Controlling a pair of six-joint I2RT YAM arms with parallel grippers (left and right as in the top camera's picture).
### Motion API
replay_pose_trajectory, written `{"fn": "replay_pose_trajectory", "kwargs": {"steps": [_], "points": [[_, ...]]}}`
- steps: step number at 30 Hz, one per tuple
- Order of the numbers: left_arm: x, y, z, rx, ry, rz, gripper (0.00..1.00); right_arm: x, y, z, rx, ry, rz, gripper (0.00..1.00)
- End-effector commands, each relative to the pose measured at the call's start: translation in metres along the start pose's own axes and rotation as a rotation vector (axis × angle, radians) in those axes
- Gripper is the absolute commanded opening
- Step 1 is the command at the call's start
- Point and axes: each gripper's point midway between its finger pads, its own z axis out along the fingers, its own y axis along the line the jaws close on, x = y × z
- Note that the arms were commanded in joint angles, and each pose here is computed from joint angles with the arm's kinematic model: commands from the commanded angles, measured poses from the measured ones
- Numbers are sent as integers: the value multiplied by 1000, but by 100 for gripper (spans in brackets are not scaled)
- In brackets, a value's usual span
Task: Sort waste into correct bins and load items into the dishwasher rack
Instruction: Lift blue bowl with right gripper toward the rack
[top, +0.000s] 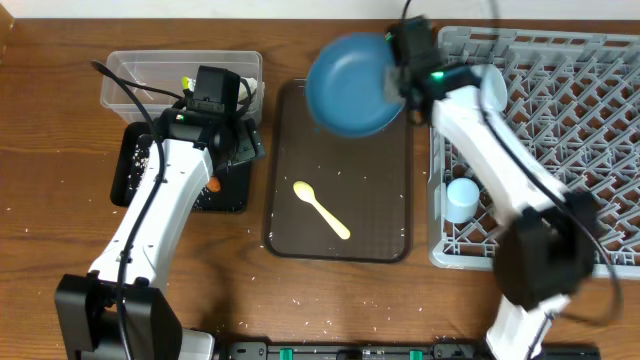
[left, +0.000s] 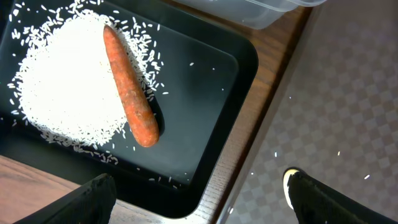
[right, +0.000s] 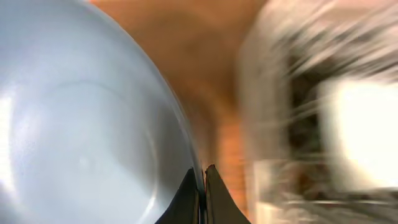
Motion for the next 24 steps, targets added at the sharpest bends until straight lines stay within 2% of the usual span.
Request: {"fn": "replay_pose_trajectory", "kwargs": {"steps": [1,8,16,20,21,24], "points": [[1,5,2,-17,2,-9,92,-52,-54,-62,217,-208,39,1],[-1,4,2,-12,-6,-11,93,-77,-132,-131,674,-400,114,1],[-1,4,2,-11,-8,-11,94,-74,-200,-191,1189,-466,136,1],[-1,4,2,-11,-8,-11,95,-71,-232,-187,1253,-424,162,1],[-1,4,2,-11,-8,-11,100,-70,-241,-184,1263,-413,174,1],[-1,4,2,-11,-8,-11,100,-66,-272,-172,1293,-368,208,1]]}}
